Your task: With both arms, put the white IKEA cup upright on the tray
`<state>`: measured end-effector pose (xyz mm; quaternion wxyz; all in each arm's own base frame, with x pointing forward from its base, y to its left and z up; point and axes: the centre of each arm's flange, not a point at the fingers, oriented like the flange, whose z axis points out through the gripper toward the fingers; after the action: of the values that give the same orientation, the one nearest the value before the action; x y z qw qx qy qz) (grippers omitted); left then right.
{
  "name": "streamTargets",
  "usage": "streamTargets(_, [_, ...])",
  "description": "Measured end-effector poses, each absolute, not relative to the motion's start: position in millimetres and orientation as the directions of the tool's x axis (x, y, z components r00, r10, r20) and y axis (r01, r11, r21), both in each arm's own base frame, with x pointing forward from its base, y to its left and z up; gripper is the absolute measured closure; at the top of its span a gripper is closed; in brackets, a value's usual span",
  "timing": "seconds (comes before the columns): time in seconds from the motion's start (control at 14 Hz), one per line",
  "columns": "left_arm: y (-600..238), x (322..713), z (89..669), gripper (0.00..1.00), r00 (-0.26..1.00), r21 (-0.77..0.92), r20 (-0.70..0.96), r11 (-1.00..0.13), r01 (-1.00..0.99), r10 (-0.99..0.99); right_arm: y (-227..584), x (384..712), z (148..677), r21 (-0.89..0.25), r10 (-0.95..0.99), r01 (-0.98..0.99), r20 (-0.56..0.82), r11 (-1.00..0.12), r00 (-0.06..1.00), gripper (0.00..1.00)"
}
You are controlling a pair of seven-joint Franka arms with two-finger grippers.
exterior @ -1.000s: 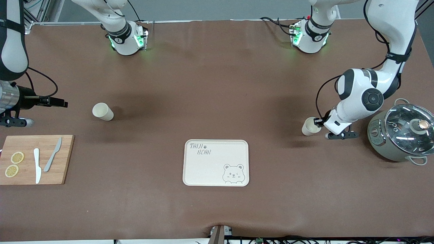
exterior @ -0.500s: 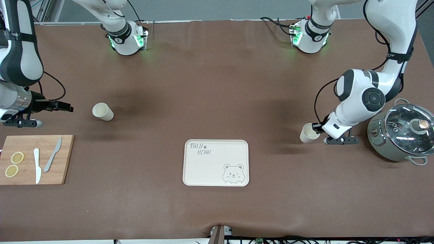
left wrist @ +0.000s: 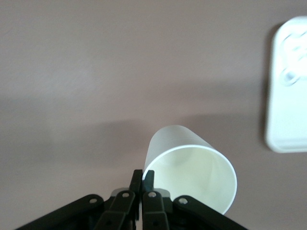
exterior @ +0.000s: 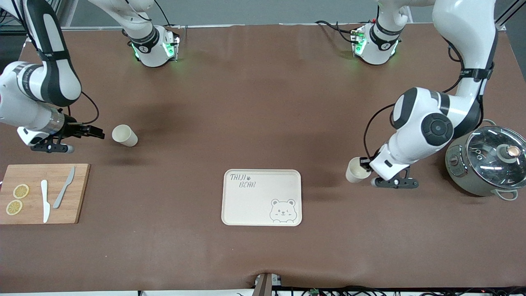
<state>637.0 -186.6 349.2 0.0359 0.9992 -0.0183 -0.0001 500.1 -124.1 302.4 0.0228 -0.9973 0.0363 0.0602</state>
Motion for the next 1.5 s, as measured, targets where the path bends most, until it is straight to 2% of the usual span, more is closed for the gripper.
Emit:
streamTargets(0.36, [-267,670,333,0.96,0.997,0.127,0.010,-0.989,0.069,0.071,-119,483,276,-0.033,-0.070,-0.073,-0.090,-0.997,0.993,0.00])
streamTargets(0.64, [-321,680,320,0.96,0.984,0.165,0.006,-0.971,0.173,0.176,-108,472,259,-0.031,-0.054,-0.057,-0.081,-0.998,0.995,0.00])
streamTargets(0.71, [-333,679,314,0.96,0.982,0.171,0.005,-0.968,0.185,0.189,-105,471,256,-0.028,-0.050,-0.052,-0.066,-0.998,0.997,0.05])
streamTargets(0.79, [-346,677,308,0.96,0.979,0.181,0.008,-0.963,0.198,0.203,-102,469,252,-0.024,-0.045,-0.046,-0.048,-0.999,0.998,0.06])
streamTargets(0.86, [-358,675,300,0.96,0.977,0.193,0.012,-0.959,0.208,0.215,-98,466,247,-0.021,-0.039,-0.040,-0.037,-0.999,0.999,0.12])
streamTargets(1.0, [-381,668,282,0.96,0.973,0.206,0.011,-0.952,0.224,0.231,-93,461,237,-0.020,-0.033,-0.034,-0.036,-0.999,0.999,0.36])
streamTargets(1.36, [-404,662,249,0.96,0.973,0.196,-0.002,-0.954,0.228,0.233,-93,459,224,-0.022,-0.055,-0.056,-0.044,-0.998,0.997,0.88])
streamTargets(1.43, [-401,664,248,0.96,0.972,0.191,-0.001,-0.954,0.232,0.236,-91,460,227,-0.026,-0.061,-0.062,-0.043,-0.998,0.997,0.96])
streamTargets(1.5, [-397,665,247,0.96,0.971,0.179,-0.004,-0.955,0.236,0.239,-90,460,229,-0.026,-0.066,-0.067,-0.040,-0.997,0.997,0.96])
